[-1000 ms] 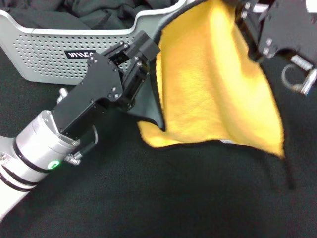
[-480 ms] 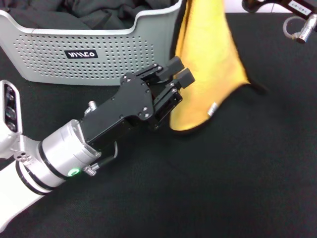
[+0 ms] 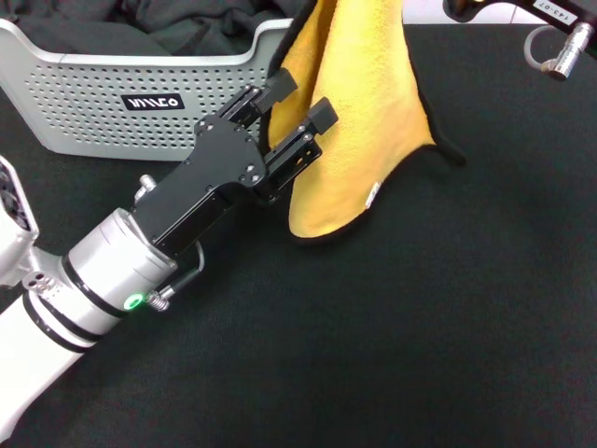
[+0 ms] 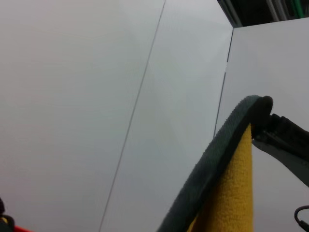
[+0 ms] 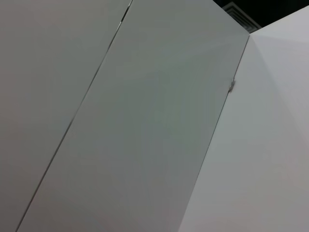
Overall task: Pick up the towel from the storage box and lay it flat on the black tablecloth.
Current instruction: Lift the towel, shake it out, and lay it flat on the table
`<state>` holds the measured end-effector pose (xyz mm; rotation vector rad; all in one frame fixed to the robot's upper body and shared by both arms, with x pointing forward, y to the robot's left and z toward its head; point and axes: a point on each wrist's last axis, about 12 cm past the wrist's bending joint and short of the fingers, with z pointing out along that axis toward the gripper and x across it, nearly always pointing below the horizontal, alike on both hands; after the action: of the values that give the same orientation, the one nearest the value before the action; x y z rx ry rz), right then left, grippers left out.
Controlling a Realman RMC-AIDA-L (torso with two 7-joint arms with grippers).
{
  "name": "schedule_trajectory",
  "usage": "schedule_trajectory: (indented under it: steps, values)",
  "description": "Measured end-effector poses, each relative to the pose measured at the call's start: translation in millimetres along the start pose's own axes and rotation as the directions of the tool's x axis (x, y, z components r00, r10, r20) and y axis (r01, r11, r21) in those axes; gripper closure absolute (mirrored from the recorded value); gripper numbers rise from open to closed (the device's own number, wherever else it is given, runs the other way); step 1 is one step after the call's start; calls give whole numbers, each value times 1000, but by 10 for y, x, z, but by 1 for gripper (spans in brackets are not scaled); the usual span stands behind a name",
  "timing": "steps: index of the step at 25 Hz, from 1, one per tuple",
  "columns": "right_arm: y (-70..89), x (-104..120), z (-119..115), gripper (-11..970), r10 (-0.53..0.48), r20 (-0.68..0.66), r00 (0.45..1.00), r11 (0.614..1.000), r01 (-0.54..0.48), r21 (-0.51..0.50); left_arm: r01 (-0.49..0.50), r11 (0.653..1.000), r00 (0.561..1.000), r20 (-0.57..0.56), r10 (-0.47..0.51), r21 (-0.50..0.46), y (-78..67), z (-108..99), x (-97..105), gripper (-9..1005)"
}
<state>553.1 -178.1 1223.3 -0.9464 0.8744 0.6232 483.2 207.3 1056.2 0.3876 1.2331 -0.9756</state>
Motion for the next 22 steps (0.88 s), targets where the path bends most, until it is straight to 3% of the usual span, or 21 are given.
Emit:
schedule_trajectory:
  steps: [1, 11, 22]
  values:
    - [-1, 1, 0, 943, 0, -1, 1000, 1000, 0, 1, -4, 1000, 1000, 3, 4, -2, -6, -11, 0, 344]
    - [-18, 4, -23, 941, 0, -5, 1000, 1000, 0, 9, -60, 998, 995, 77, 62, -21, -94, -133, -44, 345]
    - [14, -14, -13, 938, 5, 13, 1000, 1000, -5, -7, -61, 998, 997, 52, 60, 9, -128, 11, 11, 348]
